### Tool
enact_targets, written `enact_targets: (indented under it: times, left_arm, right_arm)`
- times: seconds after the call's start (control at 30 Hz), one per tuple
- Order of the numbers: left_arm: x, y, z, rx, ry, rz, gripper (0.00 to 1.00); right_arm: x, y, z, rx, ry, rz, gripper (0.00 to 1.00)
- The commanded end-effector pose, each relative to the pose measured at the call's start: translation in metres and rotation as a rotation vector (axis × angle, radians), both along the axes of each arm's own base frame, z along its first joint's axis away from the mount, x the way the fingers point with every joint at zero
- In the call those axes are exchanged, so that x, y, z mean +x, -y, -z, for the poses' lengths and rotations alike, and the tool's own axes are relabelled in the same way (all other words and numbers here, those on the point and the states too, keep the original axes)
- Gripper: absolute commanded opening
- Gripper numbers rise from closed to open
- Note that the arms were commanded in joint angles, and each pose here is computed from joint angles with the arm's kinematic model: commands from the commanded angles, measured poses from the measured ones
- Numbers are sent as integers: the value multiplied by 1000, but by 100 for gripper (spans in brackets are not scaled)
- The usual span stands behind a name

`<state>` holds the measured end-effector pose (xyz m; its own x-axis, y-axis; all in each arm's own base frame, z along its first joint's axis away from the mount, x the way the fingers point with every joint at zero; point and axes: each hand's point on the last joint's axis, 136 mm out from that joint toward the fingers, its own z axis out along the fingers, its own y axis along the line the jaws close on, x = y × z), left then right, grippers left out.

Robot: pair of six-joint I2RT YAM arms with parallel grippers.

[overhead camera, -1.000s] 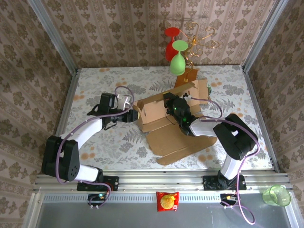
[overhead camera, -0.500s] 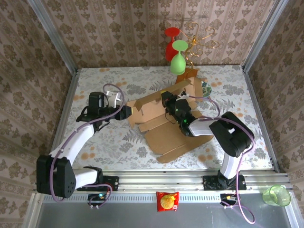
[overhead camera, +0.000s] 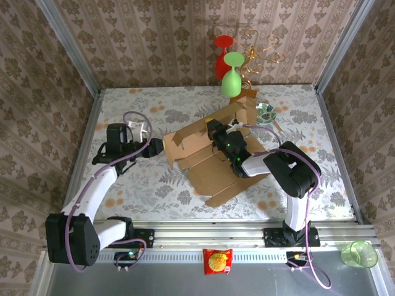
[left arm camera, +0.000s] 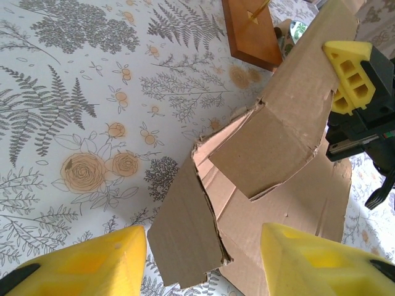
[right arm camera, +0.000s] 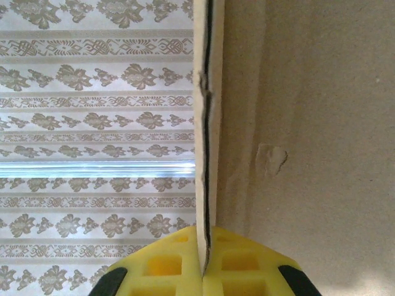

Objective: Fold the paper box

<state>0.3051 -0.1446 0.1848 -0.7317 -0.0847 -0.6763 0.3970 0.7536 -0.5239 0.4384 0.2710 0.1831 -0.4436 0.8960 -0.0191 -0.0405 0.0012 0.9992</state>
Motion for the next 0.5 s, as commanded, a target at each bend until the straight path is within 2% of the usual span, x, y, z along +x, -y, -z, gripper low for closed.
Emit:
enact_targets:
  times: [0.0,0.17,0.47]
  left_arm:
    - [3,-11,-13,-1,11,-68,52]
    - [10,-22,-32,17,53,-137,52]
    - [1,-24,-21,20,20,-147,53]
  right_arm:
    - [-4,-5,-36,50,95,-19,0]
    - [3,-15,-61,91,154,-35,0]
    - [-13,-2,-7,12,62,-70,0]
